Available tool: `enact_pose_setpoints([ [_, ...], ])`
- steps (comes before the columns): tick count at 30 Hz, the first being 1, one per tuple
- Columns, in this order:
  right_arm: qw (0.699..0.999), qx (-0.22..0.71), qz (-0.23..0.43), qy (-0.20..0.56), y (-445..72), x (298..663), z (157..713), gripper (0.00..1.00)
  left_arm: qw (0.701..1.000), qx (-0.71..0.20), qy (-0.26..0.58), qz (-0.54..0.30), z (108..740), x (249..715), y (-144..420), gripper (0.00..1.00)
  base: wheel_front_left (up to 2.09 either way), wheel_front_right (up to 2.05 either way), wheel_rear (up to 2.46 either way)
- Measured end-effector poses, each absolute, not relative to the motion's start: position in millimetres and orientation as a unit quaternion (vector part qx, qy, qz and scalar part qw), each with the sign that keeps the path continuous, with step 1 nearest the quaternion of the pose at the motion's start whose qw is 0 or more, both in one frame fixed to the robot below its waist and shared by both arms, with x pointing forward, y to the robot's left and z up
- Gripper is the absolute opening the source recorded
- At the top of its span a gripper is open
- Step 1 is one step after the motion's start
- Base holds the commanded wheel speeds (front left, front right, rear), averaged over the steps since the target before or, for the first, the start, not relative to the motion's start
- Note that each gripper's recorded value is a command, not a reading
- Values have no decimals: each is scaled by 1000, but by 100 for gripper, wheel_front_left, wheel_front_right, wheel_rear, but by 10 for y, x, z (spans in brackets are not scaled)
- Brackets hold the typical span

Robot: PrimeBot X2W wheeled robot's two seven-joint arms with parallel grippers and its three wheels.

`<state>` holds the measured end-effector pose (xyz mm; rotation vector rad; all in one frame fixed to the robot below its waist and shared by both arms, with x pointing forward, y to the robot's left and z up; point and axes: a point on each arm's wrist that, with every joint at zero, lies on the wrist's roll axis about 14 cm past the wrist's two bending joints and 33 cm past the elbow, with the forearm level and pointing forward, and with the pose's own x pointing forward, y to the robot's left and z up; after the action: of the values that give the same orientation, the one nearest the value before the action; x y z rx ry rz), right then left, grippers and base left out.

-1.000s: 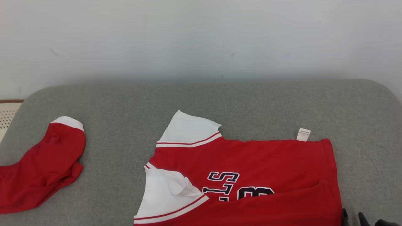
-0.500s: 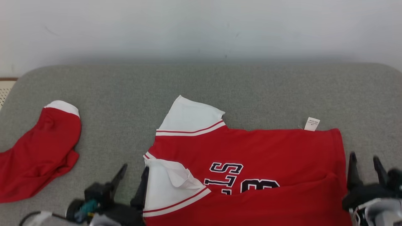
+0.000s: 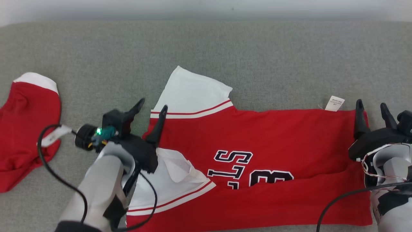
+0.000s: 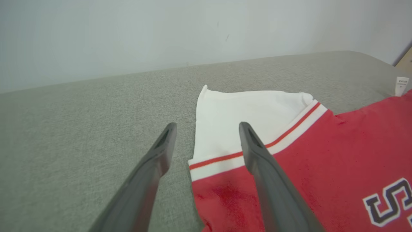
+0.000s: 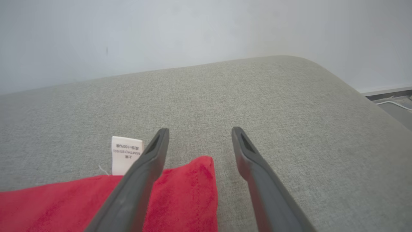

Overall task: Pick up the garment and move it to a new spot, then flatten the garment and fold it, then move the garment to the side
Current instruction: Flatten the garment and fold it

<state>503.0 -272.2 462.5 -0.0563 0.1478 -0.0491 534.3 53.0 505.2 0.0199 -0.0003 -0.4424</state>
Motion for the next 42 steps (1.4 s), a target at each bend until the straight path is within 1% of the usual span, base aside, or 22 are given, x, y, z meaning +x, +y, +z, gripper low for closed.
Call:
enact_pose_setpoints([
  [5, 995, -31, -20, 90, -2712, 5147, 4482, 100, 970, 32, 32, -239, 4952, 5611, 407, 100, 0, 0, 0],
  [12, 994, -27, -17, 102, -2689, 5137, 4360, 100, 961, 59, 83, -255, 4929, 5930, 223, 100, 0, 0, 0],
  [17, 993, -27, -21, 109, -2737, 5058, 4321, 100, 954, 63, 128, -265, 4811, 6023, 69, 100, 0, 0, 0],
  [21, 994, -26, -27, 103, -2793, 5037, 4369, 100, 951, 61, 127, -275, 4841, 6120, -67, 100, 0, 0, 0],
  [27, 995, -25, -28, 91, -2816, 5037, 4436, 100, 948, 51, 158, -273, 4644, 6201, -113, 100, 0, 0, 0],
  [35, 996, -26, -28, 81, -2846, 5059, 4476, 100, 946, 38, 171, -273, 4440, 6262, -188, 100, 0, 0, 0],
  [37, 996, -24, -28, 84, -2844, 5045, 4449, 100, 946, 33, 170, -273, 4409, 6274, -199, 81, 0, 0, 0],
  [38, 996, -23, -28, 85, -2844, 5038, 4441, 100, 946, 33, 170, -273, 4407, 6274, -201, 44, 0, 0, 0],
  [39, 996, -22, -28, 87, -2844, 5027, 4424, 100, 947, 31, 167, -273, 4411, 6275, -201, 28, 0, 0, 0],
  [40, 995, -21, -28, 89, -2842, 5018, 4405, 100, 947, 31, 165, -273, 4412, 6272, -200, 0, 0, 0, 0],
  [42, 995, -18, -27, 89, -2828, 5026, 4397, 100, 948, 30, 162, -274, 4423, 6266, -199, 0, 0, 0, 0],
])
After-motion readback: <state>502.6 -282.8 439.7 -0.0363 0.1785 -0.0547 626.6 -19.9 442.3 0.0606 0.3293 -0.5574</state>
